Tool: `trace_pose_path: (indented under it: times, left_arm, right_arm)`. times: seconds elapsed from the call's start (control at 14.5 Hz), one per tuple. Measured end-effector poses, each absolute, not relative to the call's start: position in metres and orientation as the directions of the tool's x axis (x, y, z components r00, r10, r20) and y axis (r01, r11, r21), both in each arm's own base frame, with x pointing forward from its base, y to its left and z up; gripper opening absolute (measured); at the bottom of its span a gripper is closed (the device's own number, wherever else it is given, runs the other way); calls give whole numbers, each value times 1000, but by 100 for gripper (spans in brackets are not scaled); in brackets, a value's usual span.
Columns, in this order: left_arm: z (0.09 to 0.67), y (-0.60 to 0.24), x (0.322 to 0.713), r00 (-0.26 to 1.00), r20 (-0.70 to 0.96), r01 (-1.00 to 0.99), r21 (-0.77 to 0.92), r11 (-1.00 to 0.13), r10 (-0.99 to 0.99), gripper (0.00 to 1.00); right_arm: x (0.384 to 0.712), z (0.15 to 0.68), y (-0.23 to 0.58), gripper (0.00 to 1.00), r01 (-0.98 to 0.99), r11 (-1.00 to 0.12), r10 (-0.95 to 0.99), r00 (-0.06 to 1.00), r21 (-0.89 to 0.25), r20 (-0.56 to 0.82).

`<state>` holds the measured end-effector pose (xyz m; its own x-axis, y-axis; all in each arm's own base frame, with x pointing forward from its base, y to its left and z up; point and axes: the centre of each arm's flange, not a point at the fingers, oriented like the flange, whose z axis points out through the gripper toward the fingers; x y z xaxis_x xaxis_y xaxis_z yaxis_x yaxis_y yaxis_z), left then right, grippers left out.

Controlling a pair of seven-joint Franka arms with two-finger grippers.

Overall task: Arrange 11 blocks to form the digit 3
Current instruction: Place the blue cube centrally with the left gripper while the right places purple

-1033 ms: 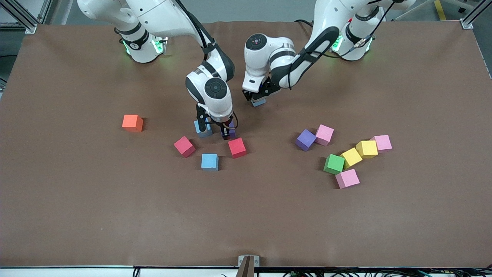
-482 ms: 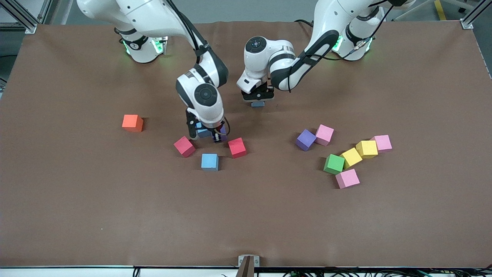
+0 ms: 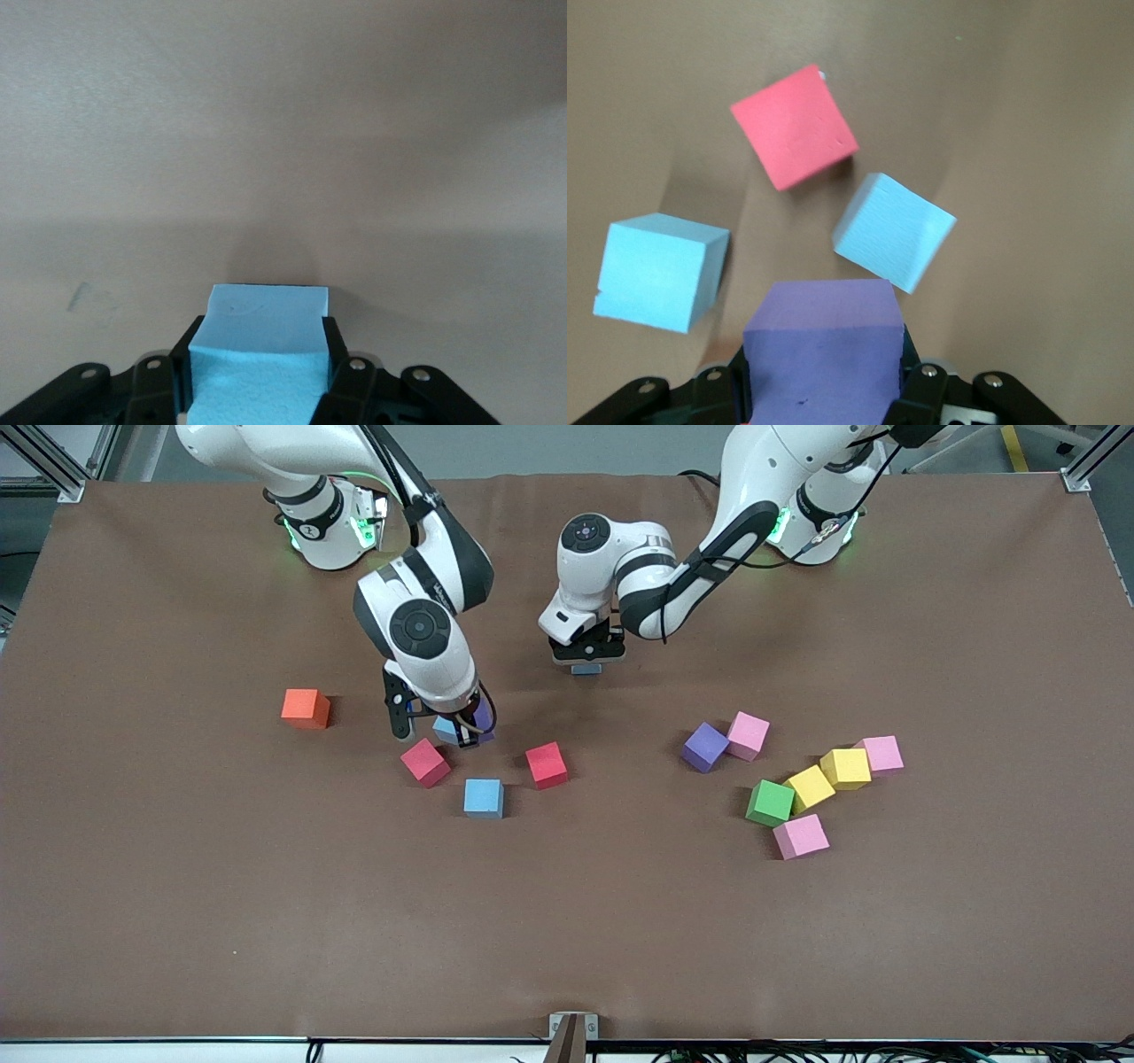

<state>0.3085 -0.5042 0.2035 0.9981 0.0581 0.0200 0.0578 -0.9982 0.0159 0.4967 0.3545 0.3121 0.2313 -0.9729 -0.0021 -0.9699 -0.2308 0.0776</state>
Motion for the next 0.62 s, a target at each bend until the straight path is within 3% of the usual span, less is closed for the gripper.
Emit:
trace_pose_path:
  times: [0.48,0.62]
  left_arm:
    - [200,-520,310,998,-4,64,39,-997,64,54]
    - [201,-521,311,998,-2,66,41,-997,66,67]
  right_arm:
    - [452,333,338,59,-965,-246,-969,245,92,-18]
    - [444,328,340,59,-962,-256,-967,256,94,-18]
